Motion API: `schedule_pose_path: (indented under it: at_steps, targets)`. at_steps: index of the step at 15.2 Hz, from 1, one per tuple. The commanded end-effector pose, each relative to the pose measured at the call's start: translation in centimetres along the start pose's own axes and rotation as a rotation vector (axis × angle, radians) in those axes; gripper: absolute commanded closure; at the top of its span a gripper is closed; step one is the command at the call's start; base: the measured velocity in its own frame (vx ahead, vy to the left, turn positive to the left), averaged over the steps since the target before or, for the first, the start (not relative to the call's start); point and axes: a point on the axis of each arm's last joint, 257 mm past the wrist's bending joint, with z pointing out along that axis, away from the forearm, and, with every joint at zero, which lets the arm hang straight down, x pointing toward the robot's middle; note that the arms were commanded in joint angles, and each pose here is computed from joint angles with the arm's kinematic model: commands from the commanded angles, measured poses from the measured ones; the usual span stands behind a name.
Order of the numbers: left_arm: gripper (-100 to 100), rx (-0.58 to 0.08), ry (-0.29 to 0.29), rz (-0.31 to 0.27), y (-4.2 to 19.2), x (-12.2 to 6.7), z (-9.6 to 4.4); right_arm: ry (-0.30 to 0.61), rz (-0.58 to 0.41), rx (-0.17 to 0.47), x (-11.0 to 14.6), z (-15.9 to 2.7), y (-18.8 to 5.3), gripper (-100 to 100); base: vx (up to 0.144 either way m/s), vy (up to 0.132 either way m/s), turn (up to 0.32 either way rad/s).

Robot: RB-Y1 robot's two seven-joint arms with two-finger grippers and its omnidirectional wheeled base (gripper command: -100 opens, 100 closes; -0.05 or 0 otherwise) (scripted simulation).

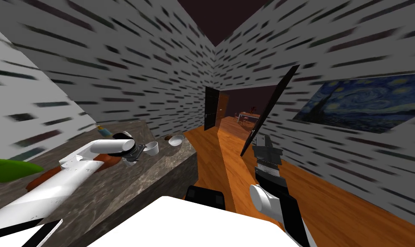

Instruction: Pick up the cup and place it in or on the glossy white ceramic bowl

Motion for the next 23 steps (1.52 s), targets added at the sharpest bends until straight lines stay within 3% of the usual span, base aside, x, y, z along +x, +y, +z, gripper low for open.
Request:
schedule_pose_path:
  at_steps: [1,14,19,20,21,23]
  targets:
    - [-100,-0.045,0.005,-0.021,0.6,-0.7,-0.4,0.000,0.000,0.000,0.0,0.0,0.0,0,0.008,0.006,-0.144]
    - [-100,-0.245,0.041,-0.094,4.4,-2.3,-2.5,0.000,0.000,0.000,0.0,0.0,0.0,0,0.004,0.008,-0.101]
    - [-100,-0.233,0.034,-0.096,5.0,-1.9,-0.2,0.000,0.000,0.000,0.0,0.0,0.0,0,-0.009,0.010,-0.031]
    - [-100,-0.235,0.035,-0.095,4.8,-2.0,-0.8,0.000,0.000,0.000,0.0,0.0,0.0,0,-0.004,0.004,-0.012]
    - [100,-0.233,0.035,-0.095,4.8,-2.0,-0.7,0.000,0.000,0.000,0.0,0.0,0.0,0,0.000,0.000,0.000]
    - [100,-0.233,0.035,-0.095,4.8,-2.0,-0.7,0.000,0.000,0.000,0.0,0.0,0.0,0,-0.003,0.003,-0.008]
